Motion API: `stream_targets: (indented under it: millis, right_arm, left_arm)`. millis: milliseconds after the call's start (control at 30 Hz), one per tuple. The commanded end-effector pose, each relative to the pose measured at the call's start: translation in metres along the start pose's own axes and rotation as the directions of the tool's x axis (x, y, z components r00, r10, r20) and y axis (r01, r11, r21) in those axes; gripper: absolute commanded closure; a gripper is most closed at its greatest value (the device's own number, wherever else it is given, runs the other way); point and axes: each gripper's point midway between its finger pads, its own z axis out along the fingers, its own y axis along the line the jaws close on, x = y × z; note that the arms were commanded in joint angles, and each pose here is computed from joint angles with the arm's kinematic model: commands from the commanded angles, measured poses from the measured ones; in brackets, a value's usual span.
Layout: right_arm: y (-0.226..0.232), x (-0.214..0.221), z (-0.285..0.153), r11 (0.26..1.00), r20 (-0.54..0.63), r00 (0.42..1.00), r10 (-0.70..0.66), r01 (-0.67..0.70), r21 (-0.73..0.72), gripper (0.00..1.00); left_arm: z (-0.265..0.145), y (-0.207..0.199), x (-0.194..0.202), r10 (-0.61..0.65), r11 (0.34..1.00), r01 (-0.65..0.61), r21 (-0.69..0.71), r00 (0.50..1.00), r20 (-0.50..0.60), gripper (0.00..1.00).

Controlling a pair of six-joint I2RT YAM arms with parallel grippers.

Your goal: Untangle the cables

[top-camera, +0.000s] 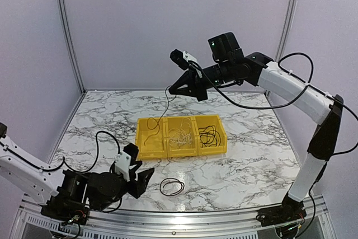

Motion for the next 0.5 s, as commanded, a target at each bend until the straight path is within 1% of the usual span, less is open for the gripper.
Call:
stream_targets:
  millis: [0,133,167,300,467]
  right_arm:
    - [-0.008,-0.010,0.007,1.000,0.023,1.000,-0.013,0.012,0.015,1.00]
    - [-0.020,0.001,0.021,1.000,0.000,1.000,-0.007,0.007,0.026,1.00]
    - [-0.024,0.006,0.028,1.000,-0.010,1.000,-0.003,0.003,0.029,1.00]
    - [-0.041,0.029,0.052,0.999,-0.043,0.999,0.020,-0.019,0.037,1.00]
    - [-0.062,0.061,0.086,0.997,-0.104,0.992,0.072,-0.070,0.031,1.00]
  left_arm:
    - [-0.022,0.048,-0.018,-0.156,0.979,0.170,-0.117,0.980,0.120,0.48]
    - [-0.043,0.085,-0.021,-0.272,0.943,0.304,-0.138,0.939,0.212,0.47]
    - [-0.046,0.089,-0.020,-0.283,0.939,0.317,-0.134,0.933,0.222,0.47]
    - [-0.055,0.102,-0.019,-0.298,0.933,0.334,-0.136,0.927,0.228,0.46]
    - [-0.056,0.103,-0.019,-0.297,0.934,0.331,-0.137,0.929,0.220,0.46]
